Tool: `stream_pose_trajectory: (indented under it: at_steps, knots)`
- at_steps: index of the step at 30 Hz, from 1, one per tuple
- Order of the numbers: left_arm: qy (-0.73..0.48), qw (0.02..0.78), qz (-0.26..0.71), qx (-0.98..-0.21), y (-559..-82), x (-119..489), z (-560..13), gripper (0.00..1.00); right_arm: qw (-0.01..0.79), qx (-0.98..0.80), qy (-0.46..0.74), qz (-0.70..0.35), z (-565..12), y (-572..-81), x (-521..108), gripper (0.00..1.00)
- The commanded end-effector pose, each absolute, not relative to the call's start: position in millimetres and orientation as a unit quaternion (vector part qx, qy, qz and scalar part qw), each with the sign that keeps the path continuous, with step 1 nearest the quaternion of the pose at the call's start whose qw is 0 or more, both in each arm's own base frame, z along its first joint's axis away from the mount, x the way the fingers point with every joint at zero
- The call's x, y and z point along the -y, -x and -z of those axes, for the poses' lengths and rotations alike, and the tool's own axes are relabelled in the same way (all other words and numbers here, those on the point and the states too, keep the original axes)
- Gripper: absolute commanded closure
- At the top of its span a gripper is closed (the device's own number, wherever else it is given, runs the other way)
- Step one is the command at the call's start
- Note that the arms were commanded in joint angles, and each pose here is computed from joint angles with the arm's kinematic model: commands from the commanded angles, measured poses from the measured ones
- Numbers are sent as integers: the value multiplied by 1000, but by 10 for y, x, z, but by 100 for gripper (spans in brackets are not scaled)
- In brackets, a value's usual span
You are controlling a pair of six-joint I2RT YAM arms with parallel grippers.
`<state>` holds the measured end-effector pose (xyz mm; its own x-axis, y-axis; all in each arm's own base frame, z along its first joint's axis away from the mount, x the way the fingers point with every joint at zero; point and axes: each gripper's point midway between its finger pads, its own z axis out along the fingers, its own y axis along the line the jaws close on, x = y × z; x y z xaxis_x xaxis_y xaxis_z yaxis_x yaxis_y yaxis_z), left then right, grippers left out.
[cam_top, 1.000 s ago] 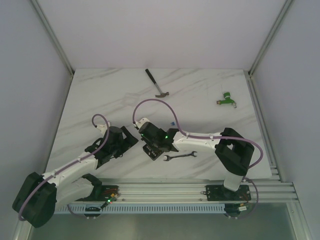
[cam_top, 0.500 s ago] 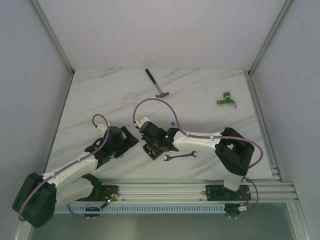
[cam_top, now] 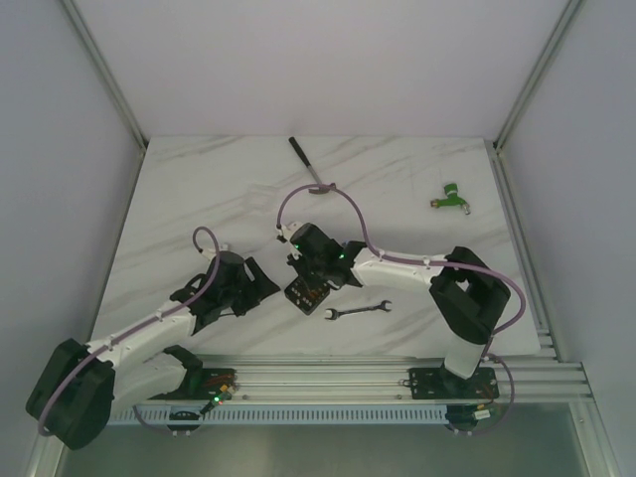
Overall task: Snap on the fuse box
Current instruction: Install the fuse at the fuse box base.
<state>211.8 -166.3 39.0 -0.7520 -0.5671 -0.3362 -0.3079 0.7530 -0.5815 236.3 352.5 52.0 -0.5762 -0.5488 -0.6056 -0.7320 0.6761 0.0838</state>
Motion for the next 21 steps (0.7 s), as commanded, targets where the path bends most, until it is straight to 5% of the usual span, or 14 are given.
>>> stream_pose_trajectory:
  at_steps: [1, 21]
  knots:
    - [215, 222, 290, -906, -2031, 1846, -445, 25, 251, -878, 359, -194, -429, -2275, -3480, 93]
    - [219, 223, 280, -908, -2167, 2003, -381, 47, 242, -879, 380, -158, -331, -2340, -3230, 84]
